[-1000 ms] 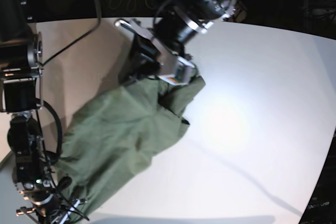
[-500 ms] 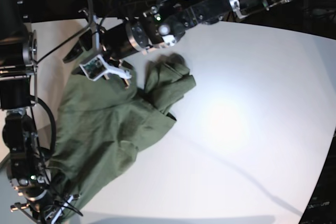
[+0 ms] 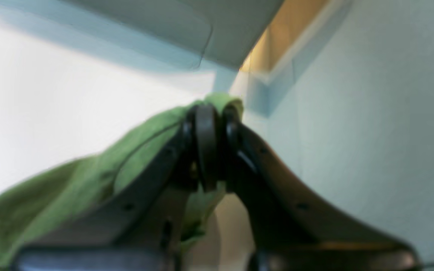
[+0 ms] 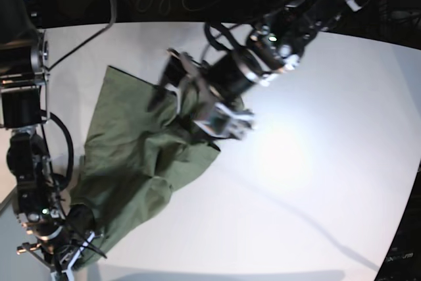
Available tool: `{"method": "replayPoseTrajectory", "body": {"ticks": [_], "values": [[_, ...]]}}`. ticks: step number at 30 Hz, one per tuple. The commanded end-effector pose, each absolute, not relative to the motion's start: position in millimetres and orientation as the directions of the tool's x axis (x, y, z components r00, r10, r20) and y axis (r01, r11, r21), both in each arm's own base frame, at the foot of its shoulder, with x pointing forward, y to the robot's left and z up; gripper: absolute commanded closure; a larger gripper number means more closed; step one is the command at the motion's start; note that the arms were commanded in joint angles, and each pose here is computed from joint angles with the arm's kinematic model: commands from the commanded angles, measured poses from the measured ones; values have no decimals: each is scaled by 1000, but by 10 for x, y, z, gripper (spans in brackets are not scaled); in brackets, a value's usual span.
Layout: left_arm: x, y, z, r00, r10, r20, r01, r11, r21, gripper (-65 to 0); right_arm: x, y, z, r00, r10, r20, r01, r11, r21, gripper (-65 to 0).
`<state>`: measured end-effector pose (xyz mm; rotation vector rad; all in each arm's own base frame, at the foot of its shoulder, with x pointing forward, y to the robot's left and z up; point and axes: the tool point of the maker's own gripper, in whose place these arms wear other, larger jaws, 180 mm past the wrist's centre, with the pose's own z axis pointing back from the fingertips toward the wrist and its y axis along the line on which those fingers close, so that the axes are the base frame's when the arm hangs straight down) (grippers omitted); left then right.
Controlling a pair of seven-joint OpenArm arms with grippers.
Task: Layout the t-shirt on the table in an organized manner, then fold the t-shirt properly
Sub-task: 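Reach the left gripper over and grasp another part of the shirt, then pull the shirt taut between both grippers, stretching it lengthwise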
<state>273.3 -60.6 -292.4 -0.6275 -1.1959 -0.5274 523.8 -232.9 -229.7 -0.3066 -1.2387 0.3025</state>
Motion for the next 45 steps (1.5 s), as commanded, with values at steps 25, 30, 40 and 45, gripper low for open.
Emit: {"method": "replayPoseTrajectory", "body": {"ticks": [25,30,40,45], "values": [[3339,361,-4146,546,167,821,206,923,-325,-518,5071,-2279,-2582,314,332,889,-55,941,-333,0],[3277,-55,-4185,573,133,809,319,873,-370,-402,5055,-2279,-2613,319,332,887,-57,941,-332,0],[3226,-209,-4467,643,138,753,289,867,-406,-182,5055,-2279,-2613,319,332,887,-57,941,-332,0],[3431,85,-4405,613,159,774,243,894,-376,-21,5051,-2279,-2620,321,332,887,-58,941,-332,0]]}}
